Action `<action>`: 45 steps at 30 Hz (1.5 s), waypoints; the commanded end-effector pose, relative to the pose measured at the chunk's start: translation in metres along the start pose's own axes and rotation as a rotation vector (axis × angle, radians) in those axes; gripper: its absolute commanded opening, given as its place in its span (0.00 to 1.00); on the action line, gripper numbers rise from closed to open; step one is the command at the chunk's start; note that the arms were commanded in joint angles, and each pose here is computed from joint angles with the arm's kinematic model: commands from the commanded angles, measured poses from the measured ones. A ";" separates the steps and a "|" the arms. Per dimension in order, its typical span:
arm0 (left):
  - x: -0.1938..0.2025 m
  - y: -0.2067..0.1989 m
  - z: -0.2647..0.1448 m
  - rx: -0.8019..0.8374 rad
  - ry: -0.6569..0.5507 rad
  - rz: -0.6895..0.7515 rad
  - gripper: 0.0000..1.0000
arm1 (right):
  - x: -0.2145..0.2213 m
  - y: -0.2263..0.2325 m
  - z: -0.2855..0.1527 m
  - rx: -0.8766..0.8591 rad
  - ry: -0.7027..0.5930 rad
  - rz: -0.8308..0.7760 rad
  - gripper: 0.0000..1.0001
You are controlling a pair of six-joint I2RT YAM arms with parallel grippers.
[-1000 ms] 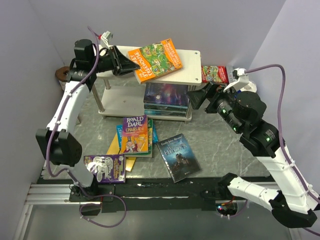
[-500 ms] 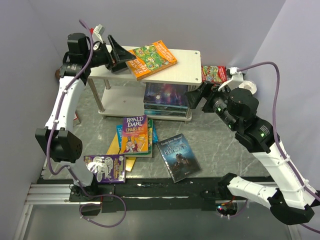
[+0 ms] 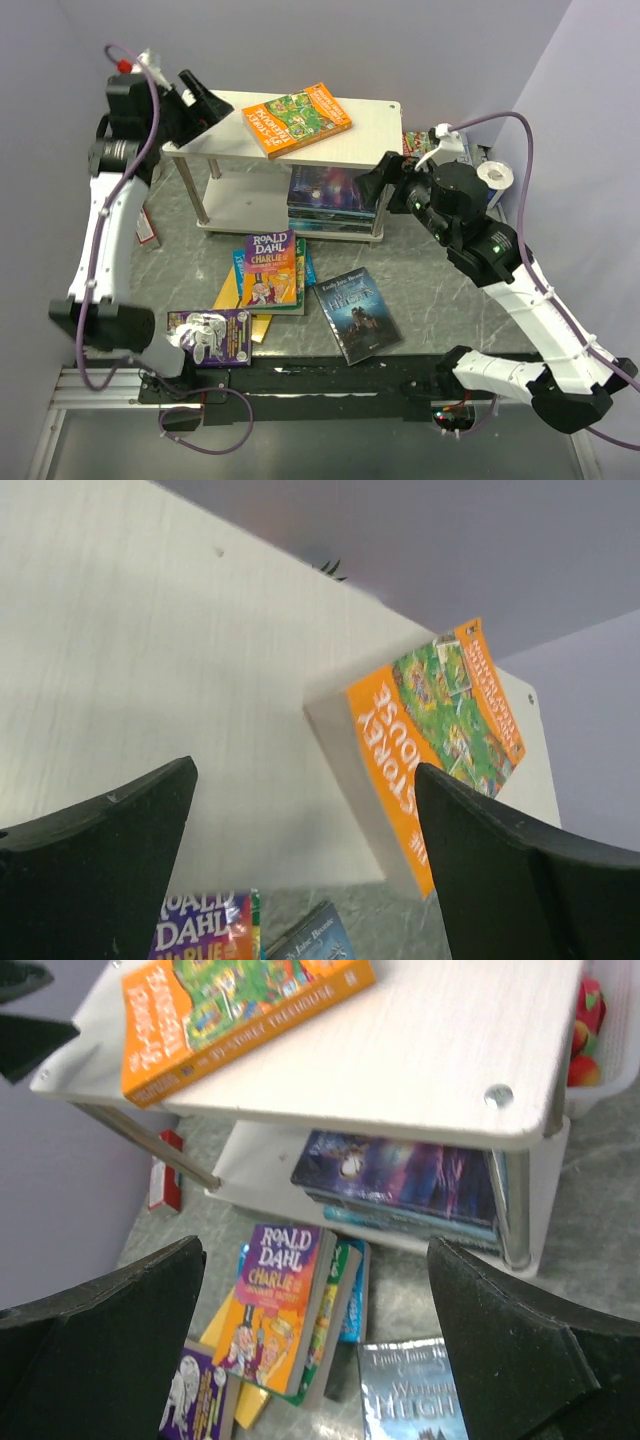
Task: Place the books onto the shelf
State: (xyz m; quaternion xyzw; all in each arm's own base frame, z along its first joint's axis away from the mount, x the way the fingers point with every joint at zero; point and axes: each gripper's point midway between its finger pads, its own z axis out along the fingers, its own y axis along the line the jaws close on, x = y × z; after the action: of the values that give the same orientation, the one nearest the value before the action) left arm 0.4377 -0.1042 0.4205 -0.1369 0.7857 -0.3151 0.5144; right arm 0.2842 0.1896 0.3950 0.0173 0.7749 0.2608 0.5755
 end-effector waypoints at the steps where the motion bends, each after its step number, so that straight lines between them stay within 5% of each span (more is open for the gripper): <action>1: -0.017 -0.020 -0.043 0.094 -0.204 -0.046 0.99 | -0.062 0.025 0.003 -0.074 -0.228 0.019 0.99; 2: -0.019 -0.036 -0.064 0.163 -0.246 -0.051 0.97 | -0.067 0.025 0.006 -0.061 -0.249 0.024 1.00; 5: -0.009 -0.052 -0.071 0.276 -0.271 -0.078 0.68 | -0.087 0.025 0.025 -0.017 -0.295 0.018 0.88; 6: -0.009 -0.052 -0.070 0.266 -0.278 -0.080 0.50 | -0.082 0.024 0.042 0.010 -0.273 0.010 0.71; 9: -0.004 -0.059 -0.064 0.255 -0.247 -0.074 0.39 | -0.089 0.021 0.067 0.067 -0.267 0.023 0.27; 10: -0.002 -0.058 -0.060 0.247 -0.236 -0.075 0.38 | -0.102 0.023 0.069 0.072 -0.285 0.032 0.23; 16: 0.001 -0.048 -0.041 0.184 -0.216 -0.087 0.38 | -0.086 0.005 0.120 0.107 -0.162 0.098 0.25; 17: 0.005 -0.048 -0.037 0.189 -0.197 -0.085 0.38 | -0.088 -0.004 0.126 0.101 -0.151 0.114 0.32; 18: 0.006 -0.047 -0.034 0.187 -0.190 -0.083 0.40 | -0.082 -0.007 0.136 0.090 -0.130 0.132 0.52; 20: 0.011 -0.046 -0.028 0.195 -0.178 -0.087 0.44 | -0.077 -0.005 0.144 0.042 -0.094 0.140 0.66; 23: 0.018 -0.041 -0.019 0.198 -0.161 -0.094 0.69 | -0.073 -0.008 0.152 0.028 -0.083 0.128 0.81; 27: 0.021 -0.041 -0.014 0.213 -0.156 -0.104 0.80 | -0.070 -0.006 0.163 -0.003 -0.069 0.108 0.82; 40: 0.028 -0.044 0.007 0.237 -0.088 -0.086 0.76 | -0.045 0.006 0.196 -0.073 0.055 0.079 0.78; 45: 0.029 -0.043 0.014 0.239 -0.076 -0.091 0.74 | -0.030 0.009 0.186 -0.114 0.069 0.106 0.68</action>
State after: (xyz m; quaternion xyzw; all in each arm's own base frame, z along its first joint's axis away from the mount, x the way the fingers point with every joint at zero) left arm 0.4329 -0.1518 0.4056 -0.1385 0.7282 -0.4078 0.5331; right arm 0.4769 0.2533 0.3879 0.0311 0.7799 0.3095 0.5431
